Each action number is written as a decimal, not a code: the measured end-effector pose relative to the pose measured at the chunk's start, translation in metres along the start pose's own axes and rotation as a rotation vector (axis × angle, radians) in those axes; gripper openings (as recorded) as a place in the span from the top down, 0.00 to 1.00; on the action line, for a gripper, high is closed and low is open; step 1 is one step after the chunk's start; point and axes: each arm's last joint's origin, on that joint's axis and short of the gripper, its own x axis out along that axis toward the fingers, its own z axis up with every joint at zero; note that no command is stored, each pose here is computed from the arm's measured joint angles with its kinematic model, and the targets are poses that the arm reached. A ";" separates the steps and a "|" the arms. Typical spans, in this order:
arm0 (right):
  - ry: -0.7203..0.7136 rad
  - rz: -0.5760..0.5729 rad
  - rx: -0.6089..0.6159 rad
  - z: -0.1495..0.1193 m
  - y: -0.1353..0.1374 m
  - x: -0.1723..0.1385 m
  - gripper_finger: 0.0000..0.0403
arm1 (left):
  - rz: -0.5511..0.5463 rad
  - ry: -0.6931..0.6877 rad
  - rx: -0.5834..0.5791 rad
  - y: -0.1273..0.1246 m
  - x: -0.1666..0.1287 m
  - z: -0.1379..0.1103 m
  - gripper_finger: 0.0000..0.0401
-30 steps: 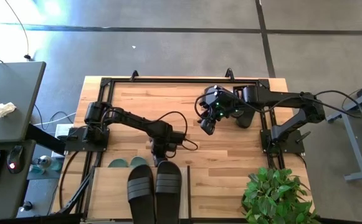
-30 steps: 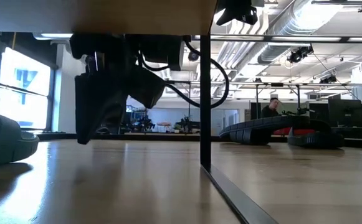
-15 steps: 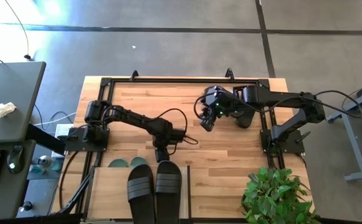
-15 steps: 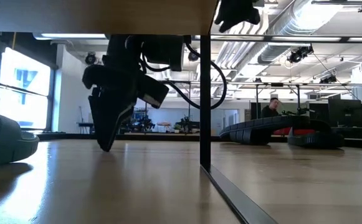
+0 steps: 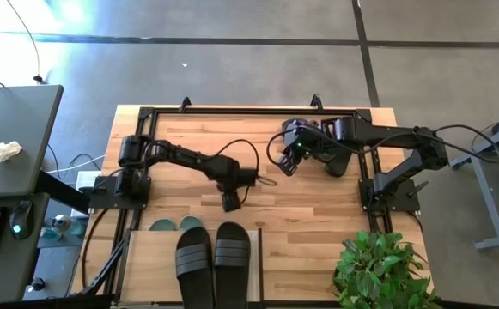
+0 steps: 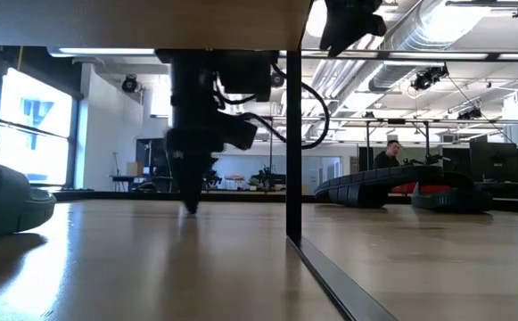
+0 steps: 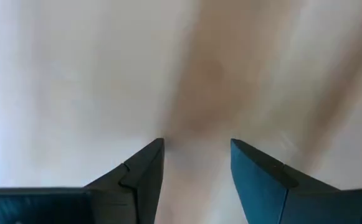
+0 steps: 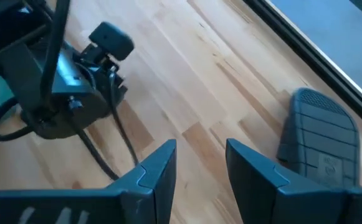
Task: Pick and place slides into the shelf
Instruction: Put the black slipper under the shelf
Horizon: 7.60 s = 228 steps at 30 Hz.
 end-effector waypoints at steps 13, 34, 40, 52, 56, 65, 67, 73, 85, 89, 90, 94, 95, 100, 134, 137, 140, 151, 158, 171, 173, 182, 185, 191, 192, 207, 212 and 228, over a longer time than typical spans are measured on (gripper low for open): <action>0.131 -0.196 0.061 -0.012 -0.021 0.000 0.68 | -0.148 -0.219 -0.025 0.008 -0.064 0.051 0.58; 0.310 -0.358 0.092 -0.037 -0.026 -0.011 0.68 | -0.277 -0.385 0.032 -0.010 -0.176 0.022 0.59; 0.415 -0.422 0.035 -0.068 -0.033 0.034 0.68 | -0.310 -0.520 0.076 -0.012 -0.230 -0.016 0.59; 0.479 -0.352 -0.081 -0.109 -0.046 0.094 0.65 | -0.474 -0.767 0.201 -0.029 -0.302 -0.081 0.59; 0.483 -0.369 -0.177 -0.109 -0.051 0.096 0.57 | -0.512 -0.783 0.207 -0.030 -0.311 -0.095 0.59; 0.338 -0.501 -0.275 -0.100 -0.051 0.096 0.38 | -0.557 -0.864 0.199 -0.030 -0.332 -0.123 0.59; 0.324 -0.513 -0.266 -0.101 -0.049 0.095 0.37 | -0.555 -0.895 0.197 -0.031 -0.337 -0.129 0.59; 0.341 -0.518 -0.238 -0.105 -0.042 0.102 0.36 | -0.559 -0.967 0.218 -0.036 -0.346 -0.138 0.59; 0.492 -0.645 -0.421 -0.128 -0.027 0.149 0.36 | -0.565 -0.957 0.197 -0.035 -0.345 -0.137 0.59; 0.489 -0.727 -0.474 -0.130 -0.029 0.158 0.36 | -0.568 -0.955 0.188 -0.035 -0.345 -0.137 0.59; 0.486 -0.747 -0.481 -0.131 -0.030 0.159 0.36 | -0.565 -0.956 0.186 -0.035 -0.345 -0.137 0.59; 0.511 -0.777 -0.463 -0.131 -0.036 0.166 0.36 | -0.570 -0.971 0.182 -0.036 -0.347 -0.136 0.59; 0.520 -0.785 -0.463 -0.131 -0.038 0.167 0.36 | -0.574 -0.977 0.181 -0.036 -0.347 -0.136 0.59; 0.533 -0.837 -0.465 -0.130 -0.046 0.175 0.36 | -0.576 -0.980 0.182 -0.036 -0.348 -0.136 0.59; 0.366 -0.890 -0.185 -0.080 -0.052 0.115 0.91 | -0.189 -0.847 0.075 -0.019 -0.326 -0.146 0.59; 0.335 -0.793 -0.143 -0.064 -0.046 0.093 0.91 | -0.124 -0.829 0.067 -0.017 -0.323 -0.148 0.59; 0.295 -0.646 -0.096 -0.048 -0.039 0.066 0.91 | -0.066 -0.810 0.067 -0.014 -0.320 -0.150 0.59; -0.057 0.047 0.039 -0.013 -0.016 -0.043 0.91 | -0.042 -0.827 0.032 0.003 -0.318 -0.165 0.59; -0.102 0.183 -0.042 -0.030 0.001 -0.043 0.91 | -0.092 -0.975 -0.070 0.035 -0.295 -0.169 0.59; -0.123 0.459 -0.087 -0.033 0.025 -0.016 0.91 | -0.375 -0.916 -0.129 0.080 -0.259 -0.145 0.59; -0.102 0.479 -0.094 -0.032 0.027 -0.012 0.91 | -0.433 -0.926 -0.122 0.086 -0.258 -0.142 0.59; -0.087 0.517 -0.072 -0.027 0.025 -0.005 0.91 | -0.601 -0.867 -0.103 0.105 -0.247 -0.127 0.59; -0.078 0.530 -0.067 -0.025 0.023 -0.004 0.91 | -0.622 -0.858 -0.091 0.104 -0.244 -0.120 0.59; -0.067 0.537 -0.056 -0.024 0.022 -0.002 0.91 | -0.618 -0.820 -0.095 0.105 -0.235 -0.109 0.58; -0.066 0.540 -0.055 -0.024 0.021 -0.002 0.91 | -0.618 -0.816 -0.096 0.105 -0.233 -0.107 0.57; -0.045 0.568 -0.032 -0.024 0.021 -0.003 0.92 | -0.619 -0.888 -0.073 0.106 -0.232 -0.091 0.37; -0.028 0.573 -0.013 -0.022 0.021 0.001 0.92 | -0.622 -0.906 -0.072 0.107 -0.234 -0.090 0.42; -0.039 0.574 -0.019 -0.018 0.018 0.006 0.92 | -0.604 -0.895 -0.109 0.107 -0.232 -0.089 0.83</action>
